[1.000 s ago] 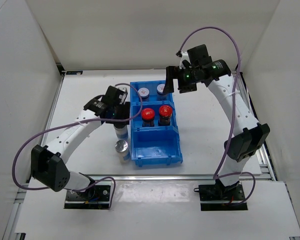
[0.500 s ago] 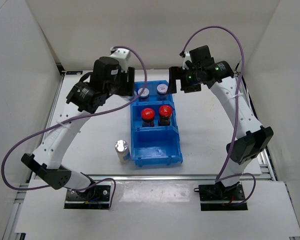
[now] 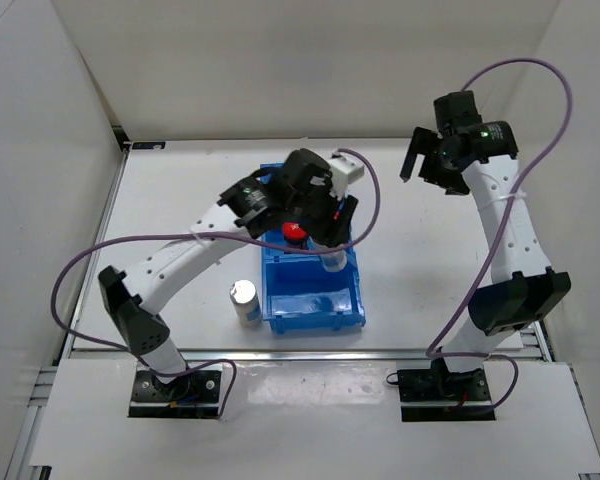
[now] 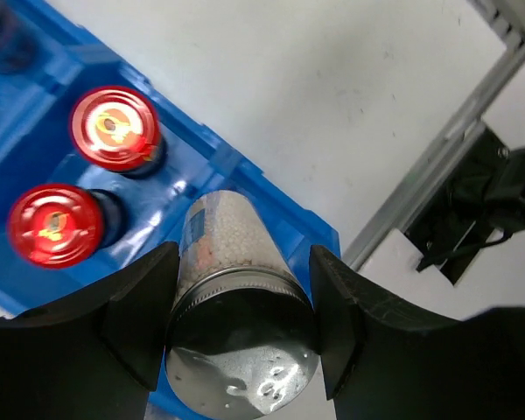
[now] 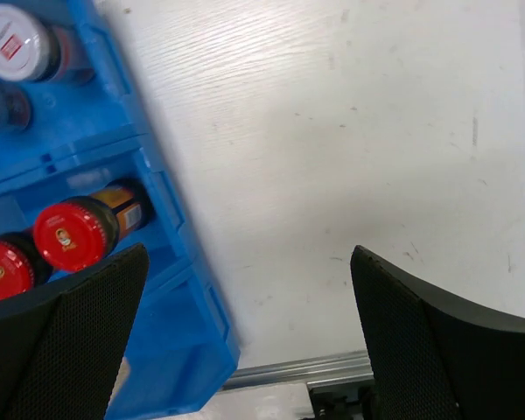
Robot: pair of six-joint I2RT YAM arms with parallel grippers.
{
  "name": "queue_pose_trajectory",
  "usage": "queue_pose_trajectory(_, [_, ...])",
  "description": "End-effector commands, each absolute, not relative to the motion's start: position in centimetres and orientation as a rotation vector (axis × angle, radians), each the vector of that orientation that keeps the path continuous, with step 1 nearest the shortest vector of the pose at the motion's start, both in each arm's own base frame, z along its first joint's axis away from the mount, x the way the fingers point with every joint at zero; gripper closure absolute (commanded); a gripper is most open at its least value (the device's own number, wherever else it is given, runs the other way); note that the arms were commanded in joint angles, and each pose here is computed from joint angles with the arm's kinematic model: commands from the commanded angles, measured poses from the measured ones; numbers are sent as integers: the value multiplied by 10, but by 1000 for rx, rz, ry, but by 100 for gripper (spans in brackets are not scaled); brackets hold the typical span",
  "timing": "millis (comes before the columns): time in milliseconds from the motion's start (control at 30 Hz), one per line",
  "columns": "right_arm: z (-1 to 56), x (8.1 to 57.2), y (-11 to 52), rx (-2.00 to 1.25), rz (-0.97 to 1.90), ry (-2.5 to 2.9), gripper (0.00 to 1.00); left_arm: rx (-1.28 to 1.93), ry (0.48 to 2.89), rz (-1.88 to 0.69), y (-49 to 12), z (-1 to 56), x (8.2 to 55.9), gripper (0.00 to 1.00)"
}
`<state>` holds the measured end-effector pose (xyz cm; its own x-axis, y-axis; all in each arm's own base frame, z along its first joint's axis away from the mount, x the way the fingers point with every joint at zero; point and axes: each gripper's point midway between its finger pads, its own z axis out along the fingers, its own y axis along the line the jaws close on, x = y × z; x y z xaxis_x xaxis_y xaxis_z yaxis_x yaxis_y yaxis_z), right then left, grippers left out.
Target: Organize the condiment bottles
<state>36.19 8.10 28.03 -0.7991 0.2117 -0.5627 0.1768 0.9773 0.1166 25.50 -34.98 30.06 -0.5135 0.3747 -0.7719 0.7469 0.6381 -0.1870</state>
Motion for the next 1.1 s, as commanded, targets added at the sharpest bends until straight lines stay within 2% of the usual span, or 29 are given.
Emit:
queue_pose_trajectory(0, [292,341,54,427,-7,2488,1,961,2098,-778,-387,294,237,89])
queue_pose_trajectory(333, [286,325,49,465,24,2523,1,1083,2244,-733,-401,205,216,89])
queue_pose_trajectory(500, [290,318,49,436,34,2516,1,1053,2301,-606,-394,172,224,89])
queue_pose_trajectory(600, [291,315,48,424,31,2516,1,1031,2315,-579,-393,165,228,70])
queue_pose_trajectory(633, [290,312,47,425,31,2518,1,1031,2315,-579,-393,165,228,58])
queue_pose_trajectory(667, [290,312,47,425,31,2518,1,1008,2307,-573,-395,171,232,34])
queue_pose_trajectory(733, [290,312,47,425,31,2518,1,989,2294,-549,-392,178,235,21])
queue_pose_trajectory(767, [291,314,48,424,34,2509,1,957,2266,-524,-385,194,239,0])
queue_pose_trajectory(833, [291,314,48,424,35,2509,1,892,2208,-484,-376,219,248,0])
queue_pose_trajectory(900, [289,316,48,424,35,2509,1,854,2089,-479,-362,270,251,0])
queue_pose_trajectory(1067, [285,318,49,425,30,2518,1,637,1914,-370,-295,355,254,0])
